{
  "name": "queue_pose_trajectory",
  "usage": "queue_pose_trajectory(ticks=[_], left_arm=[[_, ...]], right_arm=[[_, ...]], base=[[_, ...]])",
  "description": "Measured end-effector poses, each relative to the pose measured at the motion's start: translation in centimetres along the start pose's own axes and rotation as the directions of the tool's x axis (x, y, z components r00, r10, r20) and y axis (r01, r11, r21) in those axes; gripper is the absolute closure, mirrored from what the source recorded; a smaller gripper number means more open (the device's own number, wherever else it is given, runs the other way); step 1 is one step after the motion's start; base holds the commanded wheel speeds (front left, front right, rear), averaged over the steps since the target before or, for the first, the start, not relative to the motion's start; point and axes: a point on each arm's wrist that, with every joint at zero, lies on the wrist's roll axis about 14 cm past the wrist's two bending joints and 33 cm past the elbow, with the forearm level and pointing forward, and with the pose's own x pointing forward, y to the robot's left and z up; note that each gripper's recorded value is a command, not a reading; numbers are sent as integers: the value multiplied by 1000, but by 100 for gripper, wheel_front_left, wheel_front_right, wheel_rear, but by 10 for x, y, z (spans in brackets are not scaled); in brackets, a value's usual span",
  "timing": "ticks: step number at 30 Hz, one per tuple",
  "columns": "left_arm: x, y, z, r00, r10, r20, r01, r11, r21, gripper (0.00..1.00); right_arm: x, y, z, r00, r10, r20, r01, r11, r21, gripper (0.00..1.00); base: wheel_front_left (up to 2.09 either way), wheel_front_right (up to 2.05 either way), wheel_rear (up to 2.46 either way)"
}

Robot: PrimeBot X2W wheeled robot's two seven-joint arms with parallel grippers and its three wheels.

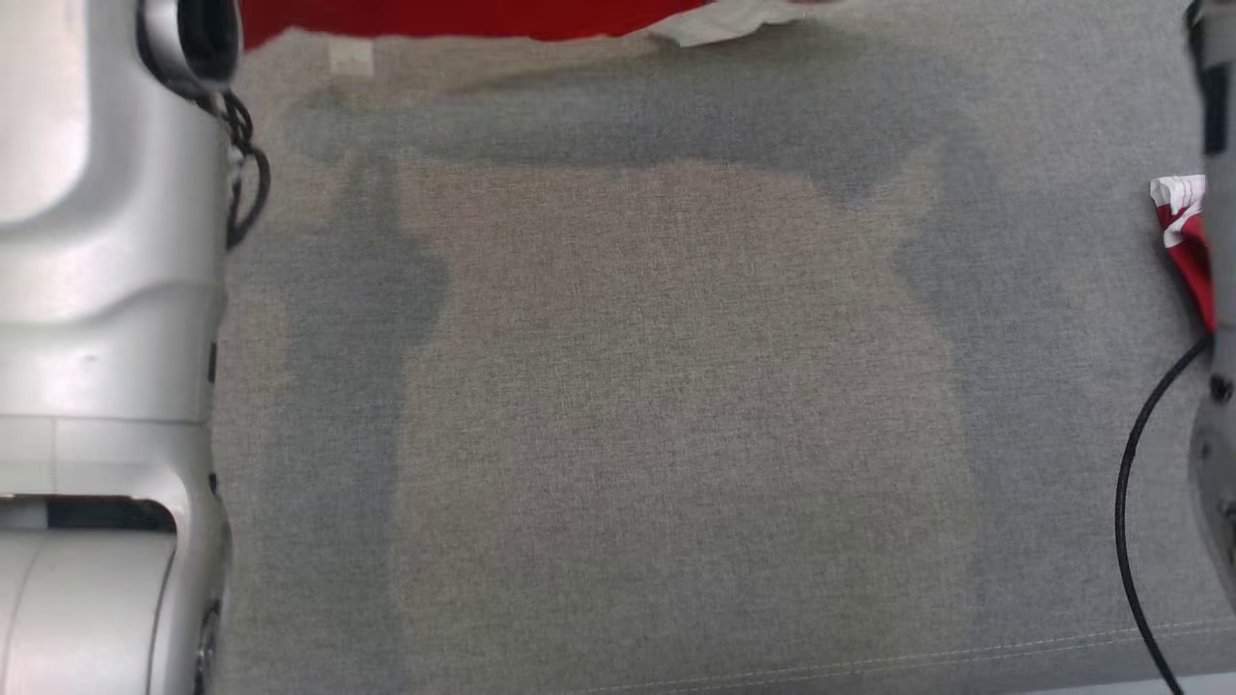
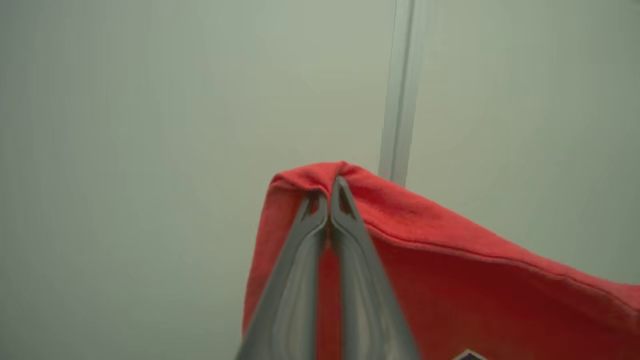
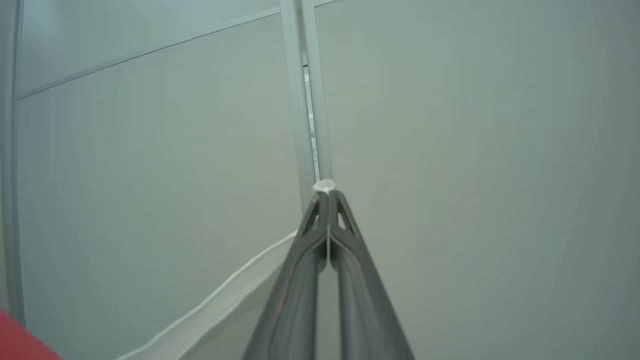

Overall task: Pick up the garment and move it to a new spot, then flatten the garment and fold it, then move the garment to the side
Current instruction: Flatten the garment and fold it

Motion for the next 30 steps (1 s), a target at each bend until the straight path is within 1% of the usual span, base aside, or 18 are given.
queue_pose_trajectory(ticks=[2, 4, 5, 7, 9, 11, 13, 14, 16, 17, 21, 27, 30], left_arm=[[-19, 11, -51, 991, 45, -126, -52, 998, -48, 100], [-46, 20, -100, 963, 83, -256, -110, 990, -92, 100], [-60, 23, -121, 944, 105, -312, -146, 983, -113, 100], [-88, 30, -154, 905, 140, -402, -213, 967, -143, 100], [-118, 37, -181, 862, 173, -477, -278, 947, -159, 100], [-147, 39, -200, 822, 194, -536, -327, 930, -166, 100], [-171, 44, -210, 791, 224, -569, -386, 905, -181, 100], [-181, 46, -213, 780, 233, -581, -402, 898, -179, 100], [-199, 46, -217, 763, 242, -599, -420, 890, -175, 100], [-207, 46, -217, 756, 248, -606, -430, 886, -174, 100], [-239, 44, -216, 737, 258, -625, -446, 880, -163, 100], [-289, 37, -203, 722, 262, -640, -437, 890, -129, 100], [-309, 37, -189, 724, 263, -638, -413, 906, -95, 100]], right_arm=[[-27, -5, -45, 993, -15, -117, 17, 1000, 15, 100], [-63, -14, -89, 970, -44, -240, 52, 998, 29, 100], [-84, -19, -109, 952, -65, -299, 81, 996, 43, 100], [-126, -28, -141, 911, -103, -400, 139, 988, 62, 100], [-170, -30, -168, 860, -135, -493, 201, 976, 85, 100], [-217, -27, -189, 799, -152, -582, 258, 961, 103, 100], [-257, -22, -200, 745, -170, -645, 319, 940, 121, 100], [-272, -19, -202, 725, -170, -667, 333, 935, 124, 100], [-293, -16, -201, 703, -181, -688, 373, 917, 140, 100], [-302, -13, -199, 695, -175, -698, 375, 916, 144, 100], [-330, -7, -184, 680, -179, -711, 405, 900, 161, 100], [-378, 5, -149, 661, -171, -731, 418, 893, 169, 100], [-401, 14, -129, 654, -173, -737, 435, 883, 179, 100]], base=[[0, 0, 0], [0, 0, 0], [0, 0, 0], [0, 0, 0], [0, 0, 0], [0, 0, 0], [0, 0, 0], [0, 0, 0], [0, 0, 0], [0, 0, 0], [0, 0, 0], [0, 0, 0], [0, 0, 0]])
